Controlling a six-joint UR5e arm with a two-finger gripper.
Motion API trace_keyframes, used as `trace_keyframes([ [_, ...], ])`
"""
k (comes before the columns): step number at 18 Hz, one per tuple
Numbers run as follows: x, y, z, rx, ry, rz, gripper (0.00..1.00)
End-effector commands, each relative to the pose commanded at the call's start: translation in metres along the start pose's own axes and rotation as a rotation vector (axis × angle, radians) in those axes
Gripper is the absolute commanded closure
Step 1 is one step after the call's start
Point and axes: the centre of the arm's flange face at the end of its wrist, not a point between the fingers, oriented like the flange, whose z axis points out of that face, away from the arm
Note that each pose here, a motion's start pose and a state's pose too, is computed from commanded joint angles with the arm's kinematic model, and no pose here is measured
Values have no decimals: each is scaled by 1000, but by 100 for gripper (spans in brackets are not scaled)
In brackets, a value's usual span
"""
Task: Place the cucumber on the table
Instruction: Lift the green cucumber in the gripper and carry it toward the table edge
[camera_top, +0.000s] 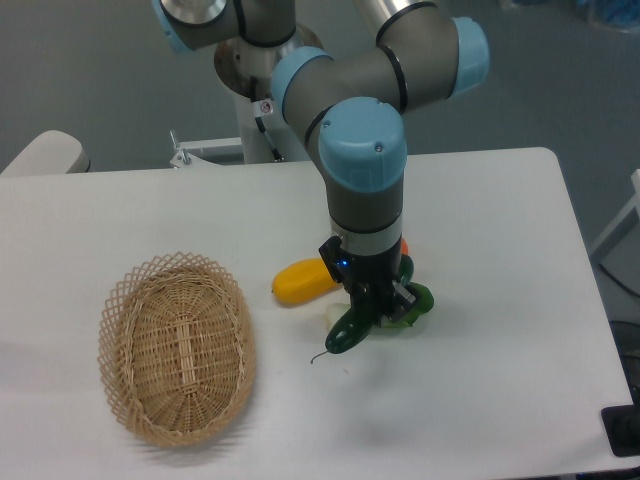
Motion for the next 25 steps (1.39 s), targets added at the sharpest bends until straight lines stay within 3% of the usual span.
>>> trace_keyframes([
  [7,-9,-5,21,-9,14,10,67],
  [25,-52,-32,86,39,-102,49,68],
])
